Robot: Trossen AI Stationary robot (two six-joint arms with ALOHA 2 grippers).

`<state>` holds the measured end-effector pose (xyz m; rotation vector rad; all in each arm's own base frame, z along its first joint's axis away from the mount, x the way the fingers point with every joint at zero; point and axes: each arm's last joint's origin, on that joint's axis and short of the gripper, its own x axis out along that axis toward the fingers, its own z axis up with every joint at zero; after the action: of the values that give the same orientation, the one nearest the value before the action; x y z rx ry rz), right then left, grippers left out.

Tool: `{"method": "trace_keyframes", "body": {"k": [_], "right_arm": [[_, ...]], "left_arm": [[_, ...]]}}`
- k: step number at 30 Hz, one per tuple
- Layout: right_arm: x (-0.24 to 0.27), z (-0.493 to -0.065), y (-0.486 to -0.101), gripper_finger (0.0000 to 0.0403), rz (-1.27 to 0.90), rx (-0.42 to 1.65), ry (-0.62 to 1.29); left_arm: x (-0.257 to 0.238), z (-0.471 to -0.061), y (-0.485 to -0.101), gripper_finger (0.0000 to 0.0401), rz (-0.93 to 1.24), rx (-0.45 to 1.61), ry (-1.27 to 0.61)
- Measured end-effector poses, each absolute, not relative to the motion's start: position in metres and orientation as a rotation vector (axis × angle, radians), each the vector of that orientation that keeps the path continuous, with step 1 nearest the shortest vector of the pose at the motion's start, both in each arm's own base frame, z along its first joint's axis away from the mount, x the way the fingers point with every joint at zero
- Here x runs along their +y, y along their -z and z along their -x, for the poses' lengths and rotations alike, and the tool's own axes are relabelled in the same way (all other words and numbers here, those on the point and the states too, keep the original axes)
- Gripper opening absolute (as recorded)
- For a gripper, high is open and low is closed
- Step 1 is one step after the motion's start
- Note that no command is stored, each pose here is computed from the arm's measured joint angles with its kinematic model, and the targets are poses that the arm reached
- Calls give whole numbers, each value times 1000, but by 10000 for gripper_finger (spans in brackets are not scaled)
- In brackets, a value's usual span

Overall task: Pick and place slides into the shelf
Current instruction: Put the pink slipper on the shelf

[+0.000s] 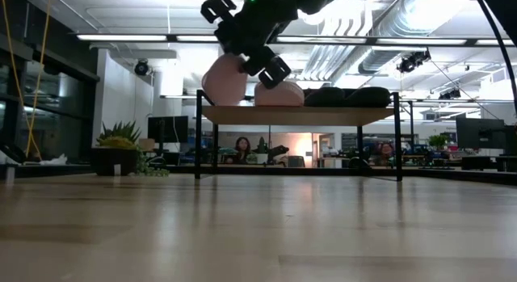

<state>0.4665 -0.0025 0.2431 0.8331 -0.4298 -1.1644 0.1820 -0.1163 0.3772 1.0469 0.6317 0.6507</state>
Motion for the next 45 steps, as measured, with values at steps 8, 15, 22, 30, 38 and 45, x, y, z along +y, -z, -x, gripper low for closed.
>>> {"method": "trace_keyframes", "body": {"k": [8, 15, 22, 30, 38, 45], "right_arm": [[6, -466, -242, 181, -840, -438, 1162], [15, -464, -241, 181, -819, -431, 1170], [5, -464, -240, 181, -812, -426, 1189], [-11, -470, -239, 181, -912, -313, 1054], [21, -464, -238, 181, -821, -379, 1136], [23, -465, -238, 181, -806, -354, 1124]], "left_arm": [[-116, -182, -377, 225, -1043, 637, -645], [-116, -182, -377, 225, -1036, 649, -633], [-117, -182, -376, 225, -1026, 663, -619], [-117, -182, -376, 225, -1020, 673, -609], [-117, -182, -376, 225, -1017, 672, -610], [-117, -182, -376, 225, -1011, 670, -611]]}}
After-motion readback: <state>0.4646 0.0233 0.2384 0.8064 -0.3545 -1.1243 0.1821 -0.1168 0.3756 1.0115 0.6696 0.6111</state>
